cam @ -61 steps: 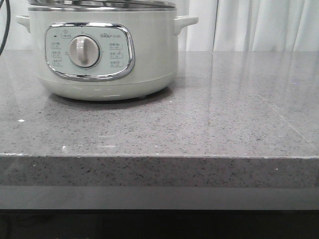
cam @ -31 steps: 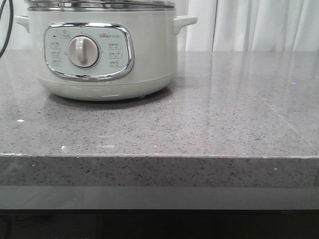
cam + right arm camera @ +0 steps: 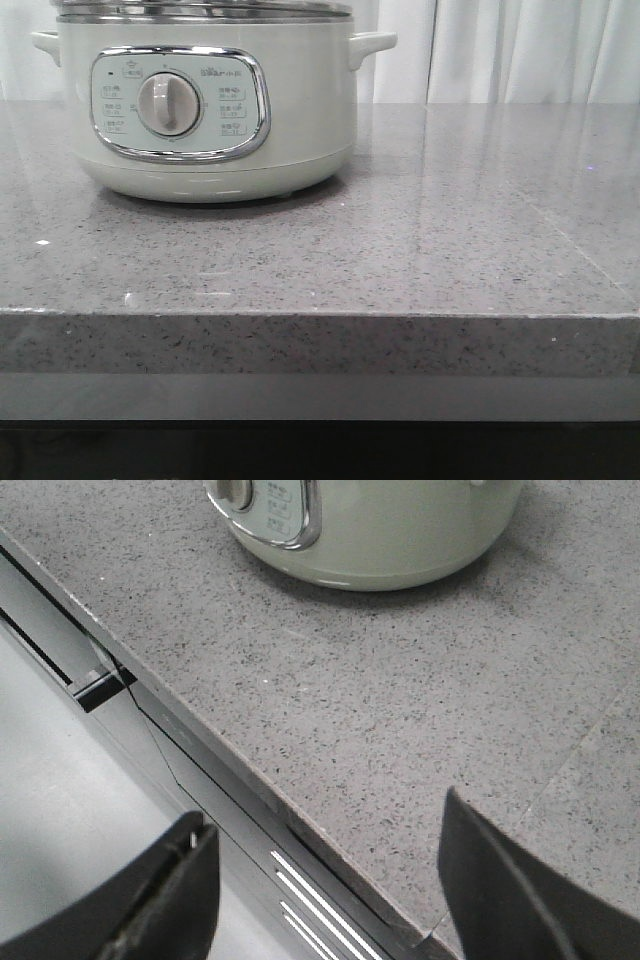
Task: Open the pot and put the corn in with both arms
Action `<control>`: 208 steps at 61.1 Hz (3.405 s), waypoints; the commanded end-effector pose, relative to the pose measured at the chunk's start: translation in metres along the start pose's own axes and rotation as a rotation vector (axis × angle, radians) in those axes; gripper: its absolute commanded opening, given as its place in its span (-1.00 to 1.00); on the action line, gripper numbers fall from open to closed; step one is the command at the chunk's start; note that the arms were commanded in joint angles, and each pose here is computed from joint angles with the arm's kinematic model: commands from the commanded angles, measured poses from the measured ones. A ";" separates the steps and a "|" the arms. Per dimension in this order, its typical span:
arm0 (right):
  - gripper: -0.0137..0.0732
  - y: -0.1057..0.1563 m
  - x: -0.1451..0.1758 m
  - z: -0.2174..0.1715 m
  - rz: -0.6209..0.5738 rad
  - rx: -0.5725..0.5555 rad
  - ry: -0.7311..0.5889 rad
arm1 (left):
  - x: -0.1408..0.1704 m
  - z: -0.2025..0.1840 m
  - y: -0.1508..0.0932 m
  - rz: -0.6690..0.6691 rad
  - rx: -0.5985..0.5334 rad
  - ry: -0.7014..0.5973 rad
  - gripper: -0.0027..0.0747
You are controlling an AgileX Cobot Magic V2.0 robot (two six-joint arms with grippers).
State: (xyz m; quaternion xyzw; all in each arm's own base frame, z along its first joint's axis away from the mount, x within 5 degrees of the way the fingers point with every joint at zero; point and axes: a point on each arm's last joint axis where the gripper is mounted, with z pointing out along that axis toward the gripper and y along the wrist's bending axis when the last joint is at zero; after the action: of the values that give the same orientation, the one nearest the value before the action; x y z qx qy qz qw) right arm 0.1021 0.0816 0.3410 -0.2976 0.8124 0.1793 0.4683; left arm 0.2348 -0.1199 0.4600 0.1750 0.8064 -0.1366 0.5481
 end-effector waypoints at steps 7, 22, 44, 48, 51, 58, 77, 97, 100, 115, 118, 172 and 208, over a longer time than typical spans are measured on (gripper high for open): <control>0.44 -0.001 -0.014 -0.006 0.006 0.011 -0.100 | 0.018 -0.043 0.000 0.007 0.010 -0.086 0.36; 0.44 -0.001 -0.014 -0.006 0.006 0.011 -0.100 | 0.071 -0.076 0.003 0.000 0.014 -0.044 0.36; 0.43 -0.001 -0.014 -0.006 0.006 0.012 -0.101 | 0.111 -0.097 0.005 -0.002 0.017 -0.077 0.11; 0.33 -0.001 -0.014 -0.006 0.006 0.012 -0.101 | 0.112 -0.097 0.005 -0.002 0.017 -0.073 -0.02; 0.19 -0.001 -0.014 -0.006 0.006 0.012 -0.101 | 0.112 -0.097 0.005 -0.002 0.017 -0.073 -0.12; -0.33 -0.001 -0.014 -0.006 0.006 0.012 -0.101 | 0.112 -0.097 0.005 -0.002 0.017 -0.075 -0.42; -0.84 -0.001 -0.014 -0.006 0.006 0.011 -0.100 | 0.112 -0.097 0.005 -0.002 0.017 -0.075 -0.99; -0.84 -0.001 -0.014 -0.006 0.006 0.011 -0.100 | 0.112 -0.097 0.005 -0.002 0.017 -0.075 -0.98; -0.84 -0.001 -0.014 -0.006 0.006 0.011 -0.100 | 0.112 -0.097 0.005 -0.002 0.017 -0.075 -0.98; -0.84 -0.001 -0.014 -0.006 0.006 0.012 -0.101 | 0.120 -0.097 0.008 -0.001 -0.003 -0.131 -0.98; -0.84 -0.001 -0.014 -0.006 0.006 0.011 -0.100 | 0.126 -0.099 0.014 -0.003 -0.046 -0.172 -0.98; -0.84 -0.001 -0.014 -0.006 0.006 0.011 -0.098 | 0.300 -0.114 0.035 -0.120 -0.390 -0.629 -0.98; -0.84 -0.001 -0.014 -0.006 0.006 0.011 -0.100 | 0.301 -0.114 0.035 -0.122 -0.390 -0.617 -0.98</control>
State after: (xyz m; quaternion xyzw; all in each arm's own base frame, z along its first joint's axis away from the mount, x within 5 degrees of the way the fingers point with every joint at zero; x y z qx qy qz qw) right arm 0.1022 0.0816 0.3410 -0.2975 0.8122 0.1793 0.4686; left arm 0.0555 -0.0018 0.2151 -0.0263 0.6593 -0.0560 0.7493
